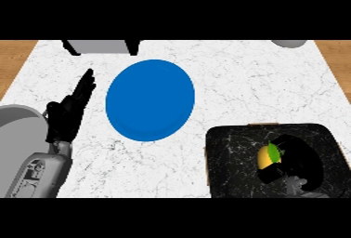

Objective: Pick the lemon from the tray and place it in the plate

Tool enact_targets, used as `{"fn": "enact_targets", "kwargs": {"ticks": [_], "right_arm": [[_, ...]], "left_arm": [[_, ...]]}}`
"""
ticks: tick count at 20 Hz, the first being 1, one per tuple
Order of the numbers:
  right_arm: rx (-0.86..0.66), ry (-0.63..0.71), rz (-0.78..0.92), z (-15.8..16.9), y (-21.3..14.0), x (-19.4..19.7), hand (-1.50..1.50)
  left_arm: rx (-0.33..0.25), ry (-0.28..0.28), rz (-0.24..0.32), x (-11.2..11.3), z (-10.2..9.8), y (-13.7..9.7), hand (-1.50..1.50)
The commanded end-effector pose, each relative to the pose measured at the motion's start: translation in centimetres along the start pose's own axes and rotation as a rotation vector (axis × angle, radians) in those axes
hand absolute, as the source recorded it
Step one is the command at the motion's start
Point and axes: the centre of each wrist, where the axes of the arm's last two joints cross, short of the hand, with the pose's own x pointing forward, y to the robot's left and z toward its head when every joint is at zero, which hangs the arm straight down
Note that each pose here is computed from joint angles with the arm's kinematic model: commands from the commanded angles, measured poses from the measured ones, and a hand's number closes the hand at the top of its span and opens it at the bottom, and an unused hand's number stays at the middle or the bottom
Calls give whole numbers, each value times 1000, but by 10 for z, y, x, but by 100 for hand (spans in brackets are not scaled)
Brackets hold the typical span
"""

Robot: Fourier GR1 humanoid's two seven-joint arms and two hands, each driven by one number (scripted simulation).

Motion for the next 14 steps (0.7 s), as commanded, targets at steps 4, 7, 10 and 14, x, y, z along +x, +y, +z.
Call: {"fn": "enact_targets", "kwargs": {"ticks": [4, 7, 10, 14], "right_arm": [[-165, -48, -50, 6, -15, -7, 150], [-126, -270, 45, -2, -13, 2, 150], [-88, -479, 152, 2, -12, 24, 150], [-320, -673, 14, 6, -43, 41, 150]], "left_arm": [[10, -10, -8, 10, 12, 11, 0], [6, -11, -7, -7, 9, 4, 0], [-14, -7, 7, 2, 3, 2, 0], [2, 5, 8, -7, 9, -9, 0]]}}
